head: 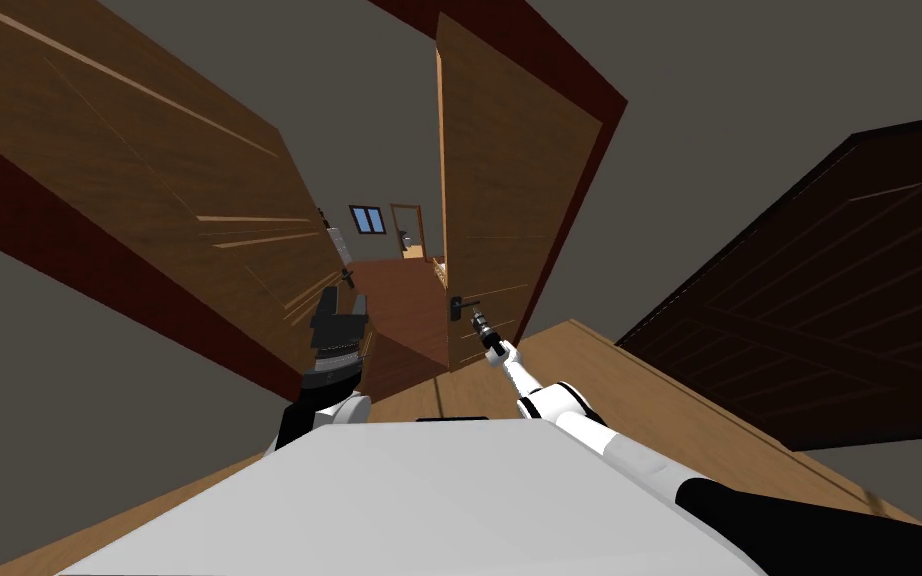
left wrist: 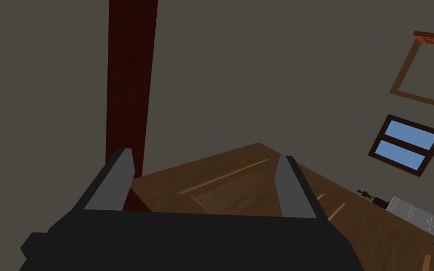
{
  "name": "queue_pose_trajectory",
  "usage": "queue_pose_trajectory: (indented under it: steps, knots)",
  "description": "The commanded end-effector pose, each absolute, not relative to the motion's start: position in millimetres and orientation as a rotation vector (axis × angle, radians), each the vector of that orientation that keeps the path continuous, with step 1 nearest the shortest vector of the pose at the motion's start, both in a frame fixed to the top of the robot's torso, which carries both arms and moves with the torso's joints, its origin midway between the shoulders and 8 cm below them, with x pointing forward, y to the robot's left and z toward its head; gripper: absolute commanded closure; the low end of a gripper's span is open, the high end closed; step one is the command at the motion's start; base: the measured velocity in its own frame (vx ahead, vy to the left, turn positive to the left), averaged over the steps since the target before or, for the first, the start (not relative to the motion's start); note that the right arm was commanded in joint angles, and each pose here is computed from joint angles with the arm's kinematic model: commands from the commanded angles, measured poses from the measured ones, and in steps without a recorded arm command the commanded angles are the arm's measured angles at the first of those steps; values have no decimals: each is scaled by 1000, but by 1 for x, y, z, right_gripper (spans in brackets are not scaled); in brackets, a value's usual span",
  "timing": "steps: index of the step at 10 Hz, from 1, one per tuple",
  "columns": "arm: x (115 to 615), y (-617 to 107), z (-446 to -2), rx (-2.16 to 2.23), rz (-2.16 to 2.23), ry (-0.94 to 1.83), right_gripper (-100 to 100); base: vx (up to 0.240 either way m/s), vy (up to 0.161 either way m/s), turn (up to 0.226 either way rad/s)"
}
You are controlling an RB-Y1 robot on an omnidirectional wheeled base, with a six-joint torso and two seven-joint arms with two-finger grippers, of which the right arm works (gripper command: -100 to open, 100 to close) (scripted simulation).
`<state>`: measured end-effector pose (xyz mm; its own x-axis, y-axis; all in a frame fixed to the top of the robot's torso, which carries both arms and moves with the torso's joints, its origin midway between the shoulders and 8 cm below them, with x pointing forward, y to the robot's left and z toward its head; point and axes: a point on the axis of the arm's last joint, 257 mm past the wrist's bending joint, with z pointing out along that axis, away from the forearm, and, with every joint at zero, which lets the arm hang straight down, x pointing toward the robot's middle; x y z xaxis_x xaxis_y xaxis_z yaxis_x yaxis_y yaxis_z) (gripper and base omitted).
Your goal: Push the door open
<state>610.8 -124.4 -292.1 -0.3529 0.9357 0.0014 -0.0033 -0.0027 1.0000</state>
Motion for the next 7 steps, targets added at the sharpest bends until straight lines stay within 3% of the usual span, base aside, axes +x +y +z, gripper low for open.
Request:
queue_pose_trajectory:
  steps: [1,4,7]
  knots:
    - [611,-125,-292,1019,1470,1463,-100,186,71,22]
    - [612,-127,-292,1026,1464,1457,-100,201,57,33]
    - [613,-128,-292,1028,1462,1455,-100,123,34,17]
